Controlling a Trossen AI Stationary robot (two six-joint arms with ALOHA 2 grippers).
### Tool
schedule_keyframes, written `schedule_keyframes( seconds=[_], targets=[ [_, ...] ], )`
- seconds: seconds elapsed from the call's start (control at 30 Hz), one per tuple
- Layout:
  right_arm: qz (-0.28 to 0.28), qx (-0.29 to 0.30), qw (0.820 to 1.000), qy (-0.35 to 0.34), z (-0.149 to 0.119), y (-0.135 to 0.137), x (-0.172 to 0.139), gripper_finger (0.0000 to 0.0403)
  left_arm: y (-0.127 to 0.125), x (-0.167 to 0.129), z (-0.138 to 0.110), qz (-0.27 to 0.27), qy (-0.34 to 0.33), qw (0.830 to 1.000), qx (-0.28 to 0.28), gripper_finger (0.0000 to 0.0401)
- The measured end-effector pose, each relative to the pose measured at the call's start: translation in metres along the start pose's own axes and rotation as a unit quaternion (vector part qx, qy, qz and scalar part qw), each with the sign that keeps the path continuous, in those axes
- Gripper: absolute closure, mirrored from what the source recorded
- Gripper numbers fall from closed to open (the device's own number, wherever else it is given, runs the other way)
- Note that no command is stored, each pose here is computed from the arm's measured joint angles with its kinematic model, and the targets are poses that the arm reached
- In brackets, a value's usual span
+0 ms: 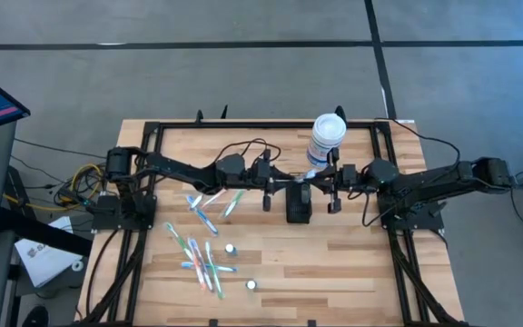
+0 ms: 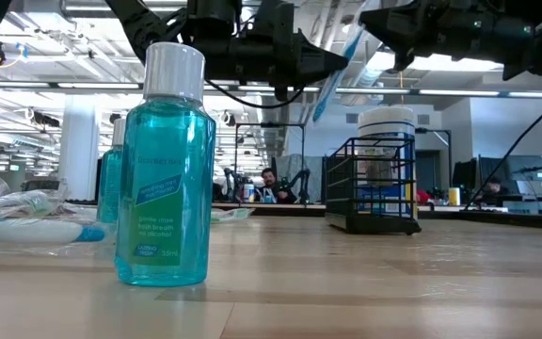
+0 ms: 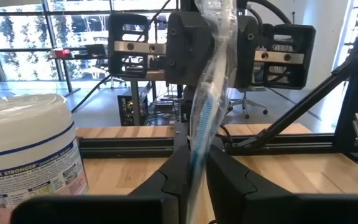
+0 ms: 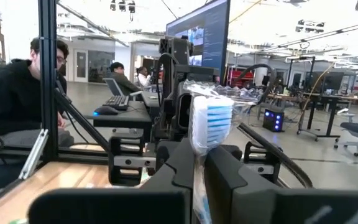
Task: Pick & Place toothbrushing station
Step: Put the top blue toothbrush into the wire mesh organizer
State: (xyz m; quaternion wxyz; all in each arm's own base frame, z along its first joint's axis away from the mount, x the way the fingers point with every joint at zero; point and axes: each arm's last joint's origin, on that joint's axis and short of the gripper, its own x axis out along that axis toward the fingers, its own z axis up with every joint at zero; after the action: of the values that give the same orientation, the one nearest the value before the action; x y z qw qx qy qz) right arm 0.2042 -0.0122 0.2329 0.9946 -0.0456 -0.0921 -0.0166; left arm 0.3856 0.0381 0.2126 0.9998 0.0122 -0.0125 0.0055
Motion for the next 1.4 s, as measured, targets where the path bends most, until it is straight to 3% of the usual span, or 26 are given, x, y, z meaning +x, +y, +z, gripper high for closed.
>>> schedule_keyframes(
  seconds=[0.33, 0.6, 0.9, 1.17, 1.4],
  targets=[
    [-0.007, 0.000, 1.000, 0.014, -0.003, -0.001, 0.000, 0.0398, 0.006, -0.015, 0.017, 0.008, -0.020, 1.000, 0.001, 0.0344],
    [-0.031, 0.019, 0.999, 0.019, -0.003, -0.010, -0.002, 0.0398, 0.000, -0.060, 0.031, 0.008, -0.011, 1.000, 0.000, 0.0343],
    [-0.053, 0.036, 0.997, 0.047, 0.006, -0.020, -0.005, 0.0398, -0.015, -0.098, 0.020, -0.012, 0.004, 1.000, -0.006, 0.0343],
    [-0.066, 0.041, 0.992, 0.103, 0.041, -0.025, 0.009, 0.0398, -0.025, -0.102, 0.013, -0.030, 0.015, 0.999, -0.007, 0.0343],
    [-0.081, 0.069, 0.984, 0.146, 0.052, -0.028, 0.012, 0.0398, -0.026, -0.110, -0.003, -0.030, 0.041, 0.999, -0.009, 0.0343]
  ],
)
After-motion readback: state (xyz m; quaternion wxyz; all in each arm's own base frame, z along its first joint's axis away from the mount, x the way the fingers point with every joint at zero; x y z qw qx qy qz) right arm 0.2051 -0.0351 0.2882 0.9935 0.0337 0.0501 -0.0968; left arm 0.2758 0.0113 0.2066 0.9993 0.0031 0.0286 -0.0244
